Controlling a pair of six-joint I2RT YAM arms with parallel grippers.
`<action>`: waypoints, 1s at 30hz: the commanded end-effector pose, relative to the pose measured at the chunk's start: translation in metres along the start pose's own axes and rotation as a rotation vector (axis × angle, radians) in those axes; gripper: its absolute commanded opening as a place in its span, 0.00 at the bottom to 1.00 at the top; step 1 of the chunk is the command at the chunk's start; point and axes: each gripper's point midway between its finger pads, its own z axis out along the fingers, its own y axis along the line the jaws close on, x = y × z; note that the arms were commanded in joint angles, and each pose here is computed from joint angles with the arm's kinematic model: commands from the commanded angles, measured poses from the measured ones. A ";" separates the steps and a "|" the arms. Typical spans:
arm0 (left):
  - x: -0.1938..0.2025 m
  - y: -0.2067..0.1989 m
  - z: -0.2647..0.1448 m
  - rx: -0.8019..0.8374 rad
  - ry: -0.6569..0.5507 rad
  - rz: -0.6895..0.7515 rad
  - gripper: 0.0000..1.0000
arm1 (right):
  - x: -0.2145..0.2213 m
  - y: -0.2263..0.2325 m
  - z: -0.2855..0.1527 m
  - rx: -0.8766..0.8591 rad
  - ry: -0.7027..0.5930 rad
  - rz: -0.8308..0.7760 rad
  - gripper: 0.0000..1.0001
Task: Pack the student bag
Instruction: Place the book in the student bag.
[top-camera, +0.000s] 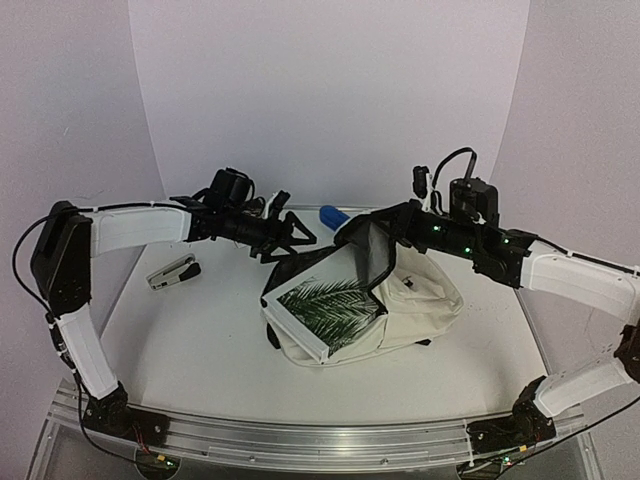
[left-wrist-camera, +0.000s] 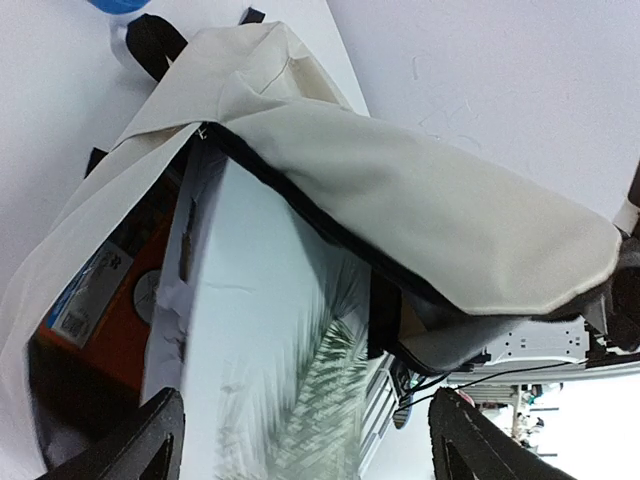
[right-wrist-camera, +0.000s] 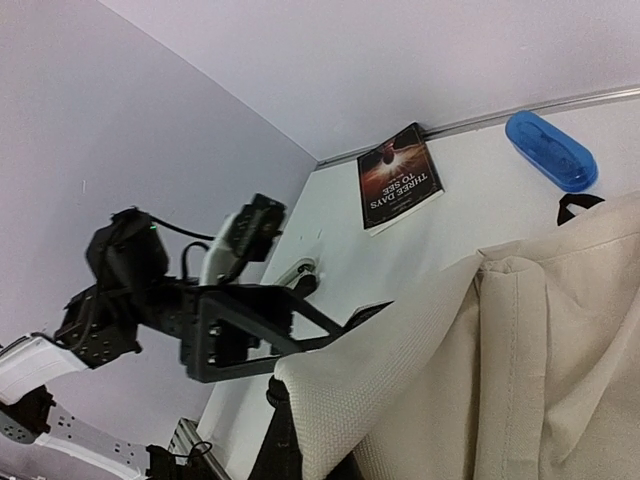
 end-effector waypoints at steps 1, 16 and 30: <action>0.017 0.006 -0.033 -0.129 -0.045 0.046 0.85 | -0.043 0.027 0.002 -0.047 -0.145 -0.043 0.00; 0.100 0.051 -0.071 -0.274 -0.051 -0.398 0.71 | -0.037 0.020 0.017 -0.030 -0.114 -0.044 0.00; 0.112 0.042 -0.022 -0.155 0.058 -0.432 0.62 | -0.037 0.033 0.014 -0.081 -0.093 -0.052 0.00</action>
